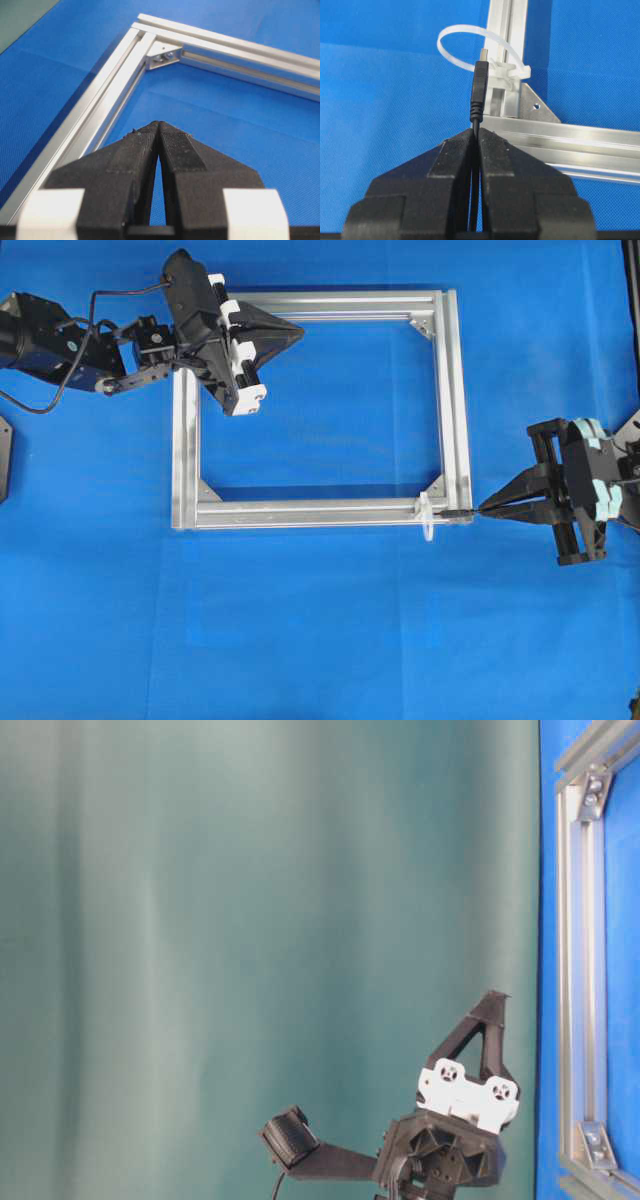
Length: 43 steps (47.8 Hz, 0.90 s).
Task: Insert the wire through the string loop located on the right side.
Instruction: 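Push the USB plug leftward through the zip-tie loop with the right gripper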
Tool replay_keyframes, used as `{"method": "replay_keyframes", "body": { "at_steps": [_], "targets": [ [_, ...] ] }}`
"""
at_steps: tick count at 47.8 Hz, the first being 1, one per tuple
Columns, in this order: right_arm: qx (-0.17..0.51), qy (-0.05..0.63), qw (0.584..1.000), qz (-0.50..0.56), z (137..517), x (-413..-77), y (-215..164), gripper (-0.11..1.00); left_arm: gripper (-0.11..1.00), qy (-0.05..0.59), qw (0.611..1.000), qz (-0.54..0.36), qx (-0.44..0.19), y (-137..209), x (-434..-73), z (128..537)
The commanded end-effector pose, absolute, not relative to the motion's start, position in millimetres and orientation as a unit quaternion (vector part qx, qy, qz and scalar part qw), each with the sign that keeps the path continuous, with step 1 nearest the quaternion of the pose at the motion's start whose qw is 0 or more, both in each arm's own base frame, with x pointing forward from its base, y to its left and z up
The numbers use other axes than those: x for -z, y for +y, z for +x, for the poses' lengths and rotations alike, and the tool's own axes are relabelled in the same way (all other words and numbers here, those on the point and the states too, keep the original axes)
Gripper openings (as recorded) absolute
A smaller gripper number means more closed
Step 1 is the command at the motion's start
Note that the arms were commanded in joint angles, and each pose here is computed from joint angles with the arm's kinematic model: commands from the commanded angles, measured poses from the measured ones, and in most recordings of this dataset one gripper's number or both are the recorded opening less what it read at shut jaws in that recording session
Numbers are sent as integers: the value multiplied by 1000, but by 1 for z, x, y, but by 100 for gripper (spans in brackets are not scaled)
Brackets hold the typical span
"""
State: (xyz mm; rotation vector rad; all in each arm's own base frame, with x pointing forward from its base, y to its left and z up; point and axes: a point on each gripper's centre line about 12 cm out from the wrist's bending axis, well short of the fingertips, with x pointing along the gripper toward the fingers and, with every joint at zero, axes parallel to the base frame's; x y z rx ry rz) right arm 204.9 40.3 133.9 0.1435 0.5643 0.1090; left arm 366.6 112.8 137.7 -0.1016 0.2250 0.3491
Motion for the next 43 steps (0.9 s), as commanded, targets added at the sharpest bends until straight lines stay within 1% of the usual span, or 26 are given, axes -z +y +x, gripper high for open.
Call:
{"method": "replay_keyframes", "body": {
  "at_steps": [1,28,43],
  "targets": [
    [-54,266,960,72,209,-139,41,-3,0,87,980,-47,-171,113,-155,370],
    [-53,261,961,74,212,-139,41,-3,0,87,980,-47,-171,113,-155,370],
    [-47,248,965,72,236,-136,44,-3,0,87,980,-47,-170,112,-155,370]
  ]
}}
